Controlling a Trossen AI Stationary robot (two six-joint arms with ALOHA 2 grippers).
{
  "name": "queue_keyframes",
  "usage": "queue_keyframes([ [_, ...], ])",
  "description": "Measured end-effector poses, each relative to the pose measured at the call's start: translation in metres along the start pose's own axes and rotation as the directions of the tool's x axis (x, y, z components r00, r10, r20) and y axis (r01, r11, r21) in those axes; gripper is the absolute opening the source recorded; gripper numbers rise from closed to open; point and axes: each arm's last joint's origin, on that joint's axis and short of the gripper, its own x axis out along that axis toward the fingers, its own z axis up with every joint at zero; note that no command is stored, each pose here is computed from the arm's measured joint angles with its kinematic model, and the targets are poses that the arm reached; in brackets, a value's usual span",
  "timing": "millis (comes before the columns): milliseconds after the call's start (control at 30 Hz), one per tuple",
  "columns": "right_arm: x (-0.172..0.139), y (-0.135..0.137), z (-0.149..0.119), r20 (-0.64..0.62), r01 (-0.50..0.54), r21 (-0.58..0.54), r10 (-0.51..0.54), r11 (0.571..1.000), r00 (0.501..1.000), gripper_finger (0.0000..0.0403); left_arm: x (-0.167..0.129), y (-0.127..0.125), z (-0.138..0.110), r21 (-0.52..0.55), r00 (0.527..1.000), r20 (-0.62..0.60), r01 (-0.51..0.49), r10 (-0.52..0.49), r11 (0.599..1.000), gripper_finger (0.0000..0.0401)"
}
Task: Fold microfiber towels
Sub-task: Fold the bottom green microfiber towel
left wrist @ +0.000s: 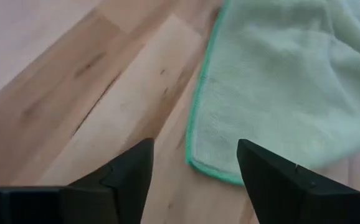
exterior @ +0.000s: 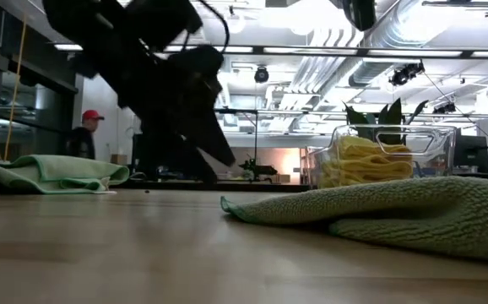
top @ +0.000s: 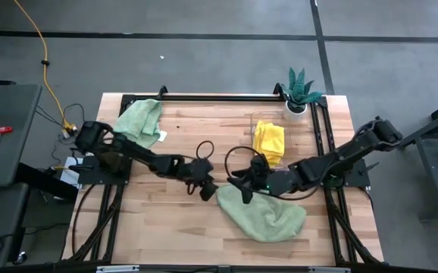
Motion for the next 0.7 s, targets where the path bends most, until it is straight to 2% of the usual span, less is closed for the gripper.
queue_keyframes([
  [100, 0.0, -0.001, -0.001, -0.004, 0.006, 0.01, -0.006, 1.0, 1.0, 0.017, 0.011, 0.007, -0.001, -0.084, 0.999, -0.032, 0.019, -0.022, 0.996, 0.0231],
  [267, 0.001, -0.001, 0.0, -0.004, 0.01, 0.006, -0.01, 1.0, 1.0, 0.017, 0.028, 0.008, -0.008, -0.165, 0.994, -0.056, 0.079, -0.089, 0.983, 0.023],
  [500, 0.001, -0.001, 0.0, -0.006, 0.012, 0.002, -0.012, 1.0, 1.0, 0.017, 0.037, 0.001, -0.017, -0.189, 0.994, -0.046, 0.092, -0.102, 0.978, 0.0228],
  [600, 0.0, -0.003, -0.001, -0.015, 0.024, -0.008, -0.024, 1.0, 1.0, 0.017, 0.037, -0.003, -0.016, -0.187, 0.994, -0.042, 0.094, -0.103, 0.978, 0.0212],
  [700, 0.0, -0.003, -0.001, -0.016, 0.025, -0.009, -0.025, 1.0, 1.0, 0.017, 0.037, -0.004, -0.014, -0.187, 0.994, -0.045, 0.091, -0.101, 0.978, 0.017],
])
